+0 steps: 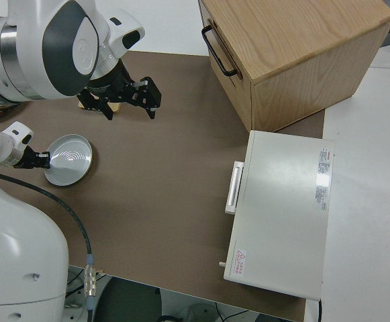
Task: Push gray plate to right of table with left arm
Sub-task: 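Push the gray plate with the left gripper toward the toaster oven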
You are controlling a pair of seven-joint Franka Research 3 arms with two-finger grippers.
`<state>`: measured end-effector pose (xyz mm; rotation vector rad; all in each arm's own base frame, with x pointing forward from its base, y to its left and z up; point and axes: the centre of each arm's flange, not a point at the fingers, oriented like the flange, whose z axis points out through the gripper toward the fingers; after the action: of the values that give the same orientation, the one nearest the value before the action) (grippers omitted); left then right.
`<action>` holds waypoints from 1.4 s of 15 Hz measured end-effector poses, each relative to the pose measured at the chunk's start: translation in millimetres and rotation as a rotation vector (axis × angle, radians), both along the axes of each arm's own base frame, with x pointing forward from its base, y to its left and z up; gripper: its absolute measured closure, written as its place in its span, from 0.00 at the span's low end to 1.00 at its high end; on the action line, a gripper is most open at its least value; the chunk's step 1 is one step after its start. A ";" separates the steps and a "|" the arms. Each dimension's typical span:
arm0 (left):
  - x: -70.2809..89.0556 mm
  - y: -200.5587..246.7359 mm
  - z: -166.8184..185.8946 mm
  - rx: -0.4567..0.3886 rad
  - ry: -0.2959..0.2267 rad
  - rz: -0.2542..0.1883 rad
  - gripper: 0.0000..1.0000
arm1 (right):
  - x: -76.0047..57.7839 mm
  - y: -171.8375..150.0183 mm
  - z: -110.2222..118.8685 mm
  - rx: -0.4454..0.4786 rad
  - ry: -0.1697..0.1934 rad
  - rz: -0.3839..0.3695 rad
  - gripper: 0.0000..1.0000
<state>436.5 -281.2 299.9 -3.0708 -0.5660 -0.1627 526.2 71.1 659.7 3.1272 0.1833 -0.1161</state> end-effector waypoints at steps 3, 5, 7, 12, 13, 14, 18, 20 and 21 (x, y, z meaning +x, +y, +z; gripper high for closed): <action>-7.1 -37.4 1.4 0.007 0.013 0.020 0.96 | 0.0 0.0 0.0 0.000 0.000 0.000 0.01; -18.1 -71.5 1.2 0.012 0.027 0.027 0.96 | 0.0 0.0 0.0 0.000 0.000 0.000 0.01; -26.7 -90.2 1.9 0.020 0.041 0.026 0.96 | 0.0 0.0 0.0 0.000 0.000 0.000 0.01; -44.0 -114.8 2.8 0.014 0.048 0.027 0.96 | 0.0 0.0 0.0 0.000 0.000 0.000 0.01; -45.7 -117.0 2.9 0.014 0.049 0.026 0.96 | 0.0 0.0 0.0 0.000 0.000 0.000 0.01; -46.5 -118.2 3.0 0.015 0.050 0.025 0.96 | 0.0 0.0 0.0 0.000 0.000 0.000 0.01; -48.2 -120.3 1.1 0.031 0.055 0.014 0.93 | 0.0 0.0 0.0 0.000 0.000 0.000 0.01; -49.7 -120.5 -0.8 0.046 0.062 -0.006 0.87 | 0.0 0.0 0.0 0.000 0.000 0.000 0.01; -50.7 -121.2 -3.0 0.051 0.067 -0.016 0.77 | 0.0 0.0 0.0 0.000 0.000 0.000 0.01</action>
<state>385.8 -402.5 296.9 -3.0194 -0.5254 -0.0734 526.2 71.1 659.7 3.1272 0.1833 -0.1161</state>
